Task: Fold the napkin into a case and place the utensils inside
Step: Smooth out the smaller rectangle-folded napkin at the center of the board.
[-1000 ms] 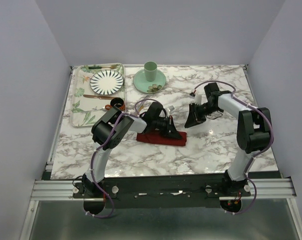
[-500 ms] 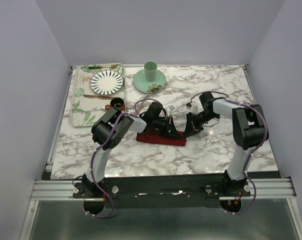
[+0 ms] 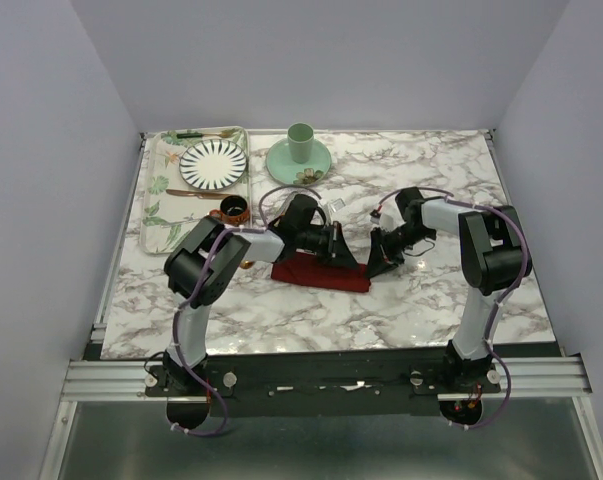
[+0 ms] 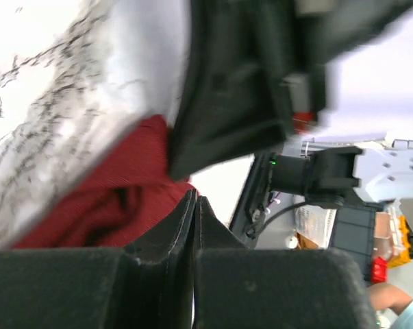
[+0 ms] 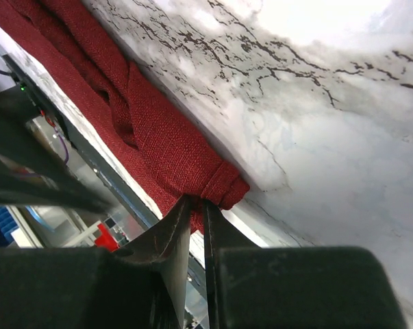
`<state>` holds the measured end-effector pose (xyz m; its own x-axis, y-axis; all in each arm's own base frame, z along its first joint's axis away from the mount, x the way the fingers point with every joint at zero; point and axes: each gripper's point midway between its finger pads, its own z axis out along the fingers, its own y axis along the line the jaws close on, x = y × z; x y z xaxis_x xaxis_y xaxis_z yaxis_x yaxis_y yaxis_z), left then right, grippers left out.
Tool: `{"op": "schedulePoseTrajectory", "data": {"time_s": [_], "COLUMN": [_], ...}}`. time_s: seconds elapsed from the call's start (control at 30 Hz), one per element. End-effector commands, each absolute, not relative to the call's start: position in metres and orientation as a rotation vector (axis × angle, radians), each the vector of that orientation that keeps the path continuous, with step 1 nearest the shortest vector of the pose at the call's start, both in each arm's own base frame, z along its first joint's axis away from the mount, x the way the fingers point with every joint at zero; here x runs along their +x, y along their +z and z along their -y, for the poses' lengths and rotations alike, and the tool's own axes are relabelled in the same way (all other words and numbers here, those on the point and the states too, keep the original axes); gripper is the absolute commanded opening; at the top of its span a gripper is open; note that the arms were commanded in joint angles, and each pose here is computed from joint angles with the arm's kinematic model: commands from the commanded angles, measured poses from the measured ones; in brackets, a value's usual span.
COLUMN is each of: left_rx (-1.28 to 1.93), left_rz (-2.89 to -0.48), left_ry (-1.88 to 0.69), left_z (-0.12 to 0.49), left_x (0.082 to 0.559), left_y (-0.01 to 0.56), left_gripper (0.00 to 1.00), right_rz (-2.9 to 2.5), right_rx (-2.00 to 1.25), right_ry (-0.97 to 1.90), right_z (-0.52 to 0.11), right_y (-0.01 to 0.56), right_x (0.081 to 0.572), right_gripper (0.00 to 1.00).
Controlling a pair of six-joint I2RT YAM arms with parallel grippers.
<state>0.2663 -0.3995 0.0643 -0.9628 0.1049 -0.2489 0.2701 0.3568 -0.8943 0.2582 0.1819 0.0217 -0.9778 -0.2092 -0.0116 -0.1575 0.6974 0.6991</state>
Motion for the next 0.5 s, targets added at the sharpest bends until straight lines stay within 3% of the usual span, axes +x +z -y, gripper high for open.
{"op": "schedulePoseTrajectory", "data": {"time_s": [0.0, 0.17, 0.47], "left_rx": [0.416, 0.4, 0.316], "left_rz": [-2.349, -2.438, -2.523], "left_ry": [-1.637, -1.56, -1.524], "left_z": [0.372, 0.344, 0.35], "left_x": [0.274, 0.273, 0.293], "left_y": [0.105, 0.081, 0.034], "left_gripper": [0.12, 0.12, 0.11], "right_rz": [2.891, 2.913, 2.952], "right_rx": [0.339, 0.365, 0.434], "right_ry": [-0.981, -0.951, -0.874], "right_z": [-0.168, -0.164, -0.156], "right_y": [-0.003, -0.003, -0.005], "right_x": [0.259, 0.262, 0.272], "right_gripper": [0.21, 0.21, 0.21]}}
